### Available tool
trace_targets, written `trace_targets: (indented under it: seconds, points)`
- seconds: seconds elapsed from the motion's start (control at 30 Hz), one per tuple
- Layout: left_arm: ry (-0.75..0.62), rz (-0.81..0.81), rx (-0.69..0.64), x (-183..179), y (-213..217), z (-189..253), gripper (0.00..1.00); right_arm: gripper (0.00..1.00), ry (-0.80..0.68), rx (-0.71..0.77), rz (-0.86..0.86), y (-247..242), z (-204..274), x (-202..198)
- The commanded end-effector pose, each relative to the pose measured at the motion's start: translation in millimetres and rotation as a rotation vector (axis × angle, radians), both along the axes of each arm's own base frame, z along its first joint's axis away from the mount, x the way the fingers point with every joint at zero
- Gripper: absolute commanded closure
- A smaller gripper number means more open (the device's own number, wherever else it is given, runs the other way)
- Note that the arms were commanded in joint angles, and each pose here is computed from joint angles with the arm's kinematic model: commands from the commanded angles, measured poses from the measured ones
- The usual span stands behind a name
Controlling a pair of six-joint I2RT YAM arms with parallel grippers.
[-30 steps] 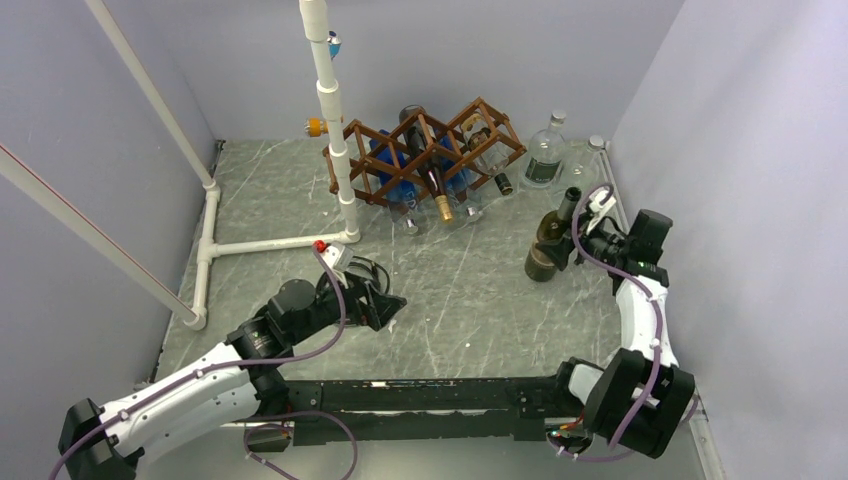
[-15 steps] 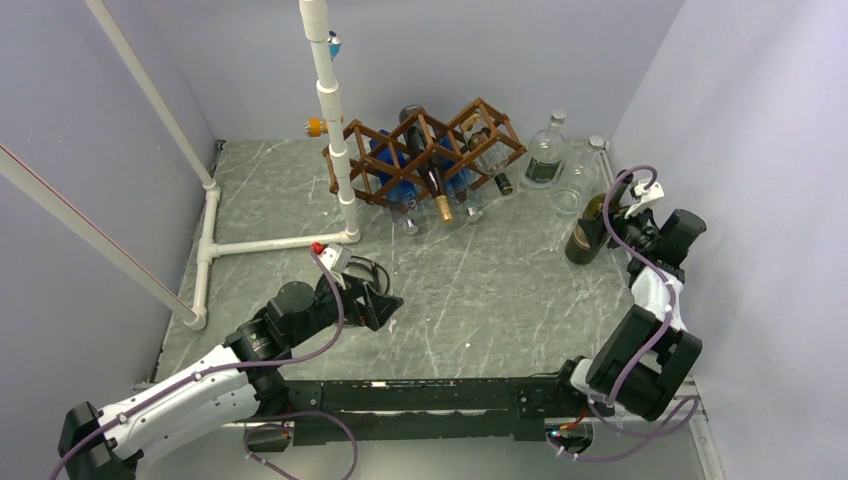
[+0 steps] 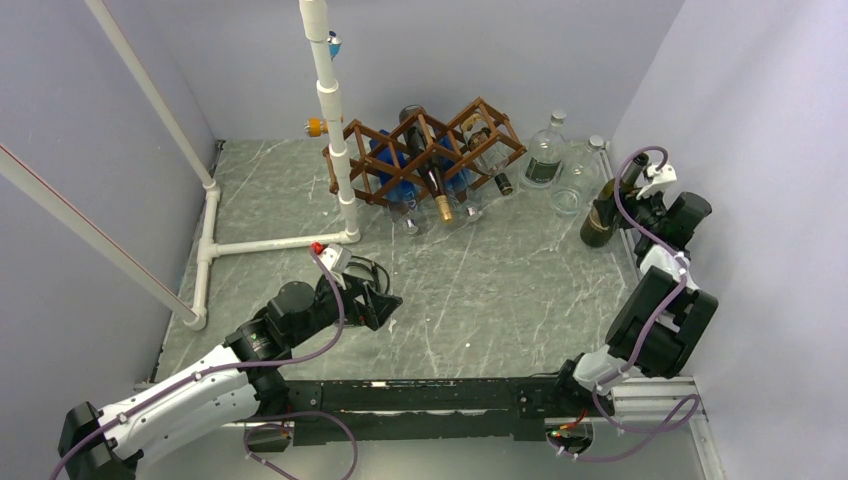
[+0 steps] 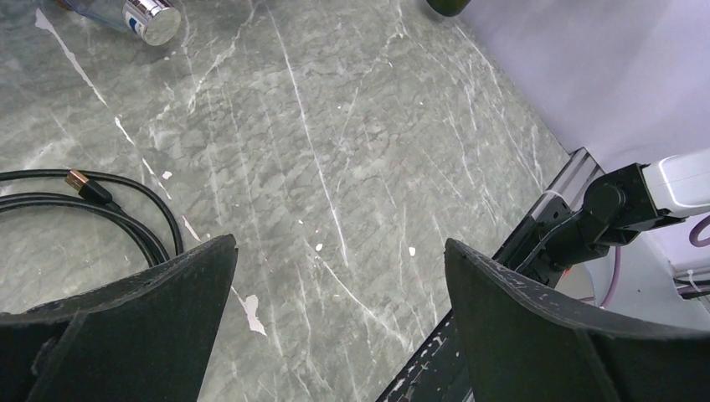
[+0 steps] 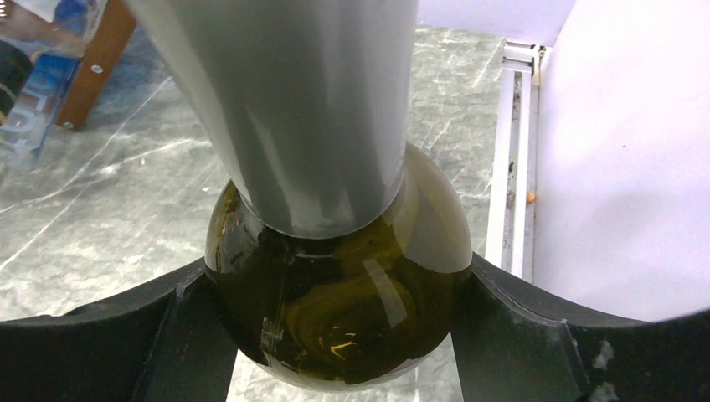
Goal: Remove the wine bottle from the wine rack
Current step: Place the wine bottle at the center of the board.
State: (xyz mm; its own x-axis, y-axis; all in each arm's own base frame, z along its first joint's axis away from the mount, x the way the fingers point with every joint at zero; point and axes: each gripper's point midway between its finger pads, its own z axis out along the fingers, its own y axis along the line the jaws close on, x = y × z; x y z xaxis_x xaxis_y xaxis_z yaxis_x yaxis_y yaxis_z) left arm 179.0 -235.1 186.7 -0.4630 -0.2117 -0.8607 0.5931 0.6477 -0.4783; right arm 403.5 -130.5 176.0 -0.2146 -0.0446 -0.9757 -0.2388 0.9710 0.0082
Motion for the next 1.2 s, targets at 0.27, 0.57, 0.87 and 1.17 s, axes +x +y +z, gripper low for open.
trace_targets:
  seconds: [0.27,0.57,0.87,1.17]
  points:
    - [-0.019,0.028,0.016,6.8,3.1,-0.3,0.01,0.49,-0.150,-0.075,-0.018,-28.3,42.1,37.9]
    - [-0.015,0.025,0.019,7.1,1.9,-1.9,0.01,0.22,-0.111,-0.056,0.032,-19.8,24.8,35.7]
    - [-0.013,0.018,0.005,5.0,1.4,1.6,0.00,0.00,-0.046,-0.055,0.061,-15.0,16.9,29.0]
    - [-0.008,0.005,-0.008,1.6,0.8,4.6,0.01,0.00,-0.063,-0.090,0.070,-9.5,37.2,15.6]
